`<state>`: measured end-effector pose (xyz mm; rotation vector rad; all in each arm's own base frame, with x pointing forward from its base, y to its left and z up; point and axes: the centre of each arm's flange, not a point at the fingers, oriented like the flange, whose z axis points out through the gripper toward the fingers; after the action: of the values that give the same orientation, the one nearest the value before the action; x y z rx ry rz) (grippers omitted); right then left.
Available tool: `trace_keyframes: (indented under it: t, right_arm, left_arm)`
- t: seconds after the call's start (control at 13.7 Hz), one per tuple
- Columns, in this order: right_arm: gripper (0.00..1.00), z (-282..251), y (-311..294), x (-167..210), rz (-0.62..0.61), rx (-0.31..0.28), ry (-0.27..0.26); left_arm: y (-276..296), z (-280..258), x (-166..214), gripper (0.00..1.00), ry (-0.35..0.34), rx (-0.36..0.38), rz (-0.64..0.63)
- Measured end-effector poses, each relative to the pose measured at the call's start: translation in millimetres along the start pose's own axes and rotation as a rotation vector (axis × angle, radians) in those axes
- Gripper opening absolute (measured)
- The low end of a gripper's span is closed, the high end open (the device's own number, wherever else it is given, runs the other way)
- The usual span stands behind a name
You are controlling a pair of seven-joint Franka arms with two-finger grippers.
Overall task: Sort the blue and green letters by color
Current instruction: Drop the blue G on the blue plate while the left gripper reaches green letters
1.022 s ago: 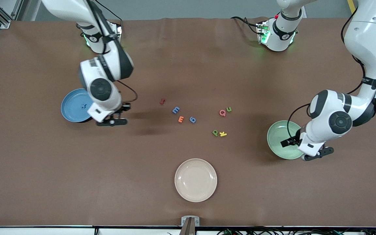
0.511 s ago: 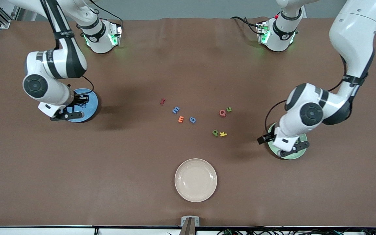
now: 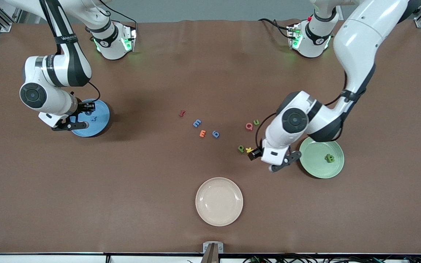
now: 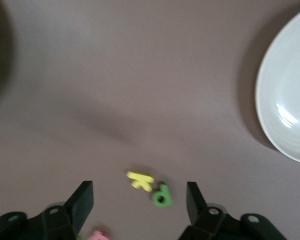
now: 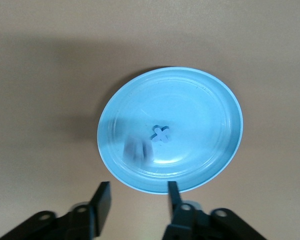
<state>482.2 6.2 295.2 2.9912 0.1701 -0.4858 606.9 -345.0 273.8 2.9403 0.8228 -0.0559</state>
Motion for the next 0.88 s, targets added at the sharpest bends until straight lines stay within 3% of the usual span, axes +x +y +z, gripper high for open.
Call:
trace_keyframes:
  t: [0.29, 0.58, 0.88]
  right_arm:
    - [0.99, -0.2, -0.1, 0.2, 0.0, 0.0, 0.002]
    - [1.0, -0.9, 0.2, 0.8, 0.0, 0.0, 0.008]
    - [1.0, -2.4, 14.2, 1.4, 0.028, 0.008, 0.018]
  left_arm:
    - [22.1, 41.4, -22.9, 0.72, 0.029, 0.051, -0.113]
    - [41.9, 71.4, -47.1, 0.65, 0.05, 0.075, -0.191]
    - [39.2, 74.0, -44.1, 0.63, 0.043, 0.099, -0.24]
